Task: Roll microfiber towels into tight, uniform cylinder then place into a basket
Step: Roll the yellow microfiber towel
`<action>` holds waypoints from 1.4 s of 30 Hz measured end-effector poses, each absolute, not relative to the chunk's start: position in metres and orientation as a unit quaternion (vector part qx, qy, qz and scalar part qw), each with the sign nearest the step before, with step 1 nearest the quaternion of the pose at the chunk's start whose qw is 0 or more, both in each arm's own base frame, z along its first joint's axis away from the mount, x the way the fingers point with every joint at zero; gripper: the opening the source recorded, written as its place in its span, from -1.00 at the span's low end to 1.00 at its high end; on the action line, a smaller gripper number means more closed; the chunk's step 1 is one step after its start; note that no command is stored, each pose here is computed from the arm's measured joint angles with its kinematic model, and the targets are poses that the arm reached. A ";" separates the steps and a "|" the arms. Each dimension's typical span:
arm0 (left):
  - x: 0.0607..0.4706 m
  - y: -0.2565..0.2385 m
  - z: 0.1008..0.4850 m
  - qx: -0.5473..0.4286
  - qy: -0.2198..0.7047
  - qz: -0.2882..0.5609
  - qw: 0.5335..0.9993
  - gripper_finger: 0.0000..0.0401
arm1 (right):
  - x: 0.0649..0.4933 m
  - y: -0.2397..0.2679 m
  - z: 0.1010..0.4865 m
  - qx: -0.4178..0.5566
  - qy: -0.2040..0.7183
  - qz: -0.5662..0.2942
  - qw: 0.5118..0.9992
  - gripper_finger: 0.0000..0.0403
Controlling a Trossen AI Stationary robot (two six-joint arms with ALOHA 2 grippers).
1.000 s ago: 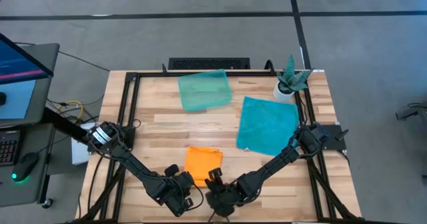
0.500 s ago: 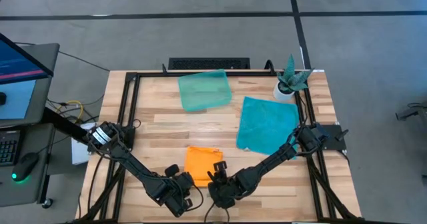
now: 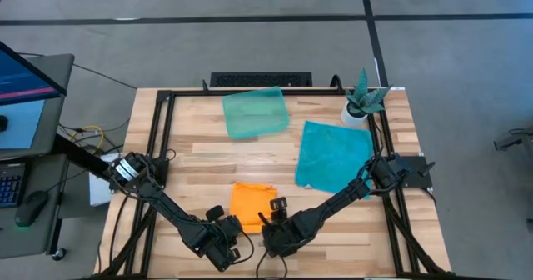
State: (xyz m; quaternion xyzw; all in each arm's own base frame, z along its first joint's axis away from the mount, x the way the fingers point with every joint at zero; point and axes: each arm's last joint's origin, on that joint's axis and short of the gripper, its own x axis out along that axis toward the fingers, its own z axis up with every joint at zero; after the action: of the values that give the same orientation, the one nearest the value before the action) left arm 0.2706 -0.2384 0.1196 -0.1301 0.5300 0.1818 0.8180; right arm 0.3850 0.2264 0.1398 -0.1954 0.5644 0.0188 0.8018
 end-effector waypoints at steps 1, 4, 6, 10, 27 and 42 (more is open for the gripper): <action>0.271 -0.238 0.120 -0.130 0.530 0.182 0.818 -0.45 | 0.384 0.226 0.144 -0.192 0.574 0.010 0.796 -0.11; 0.271 -0.238 0.120 -0.130 0.530 0.182 0.818 -0.45 | 0.379 0.228 0.153 -0.181 0.594 -0.012 0.783 -0.10; 0.271 -0.238 0.120 -0.130 0.530 0.182 0.818 -0.45 | 0.377 0.232 0.159 -0.176 0.598 -0.018 0.782 -0.11; 0.271 -0.238 0.120 -0.130 0.530 0.182 0.818 -0.45 | 0.375 0.245 0.169 -0.174 0.581 -0.007 0.795 -0.14; 0.271 -0.239 0.120 -0.131 0.529 0.181 0.819 -0.45 | 0.392 0.249 0.151 -0.214 0.495 0.070 0.839 -0.16; 0.271 -0.239 0.120 -0.127 0.530 0.178 0.819 -0.45 | 0.394 0.234 0.134 -0.160 0.517 0.074 0.837 -0.18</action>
State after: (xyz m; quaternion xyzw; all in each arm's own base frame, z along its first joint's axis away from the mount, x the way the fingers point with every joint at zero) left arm 0.2706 -0.2388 0.1196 -0.1268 0.5297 0.1783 0.8195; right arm 0.3938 0.2342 0.1344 -0.1598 0.5175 0.0738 0.8374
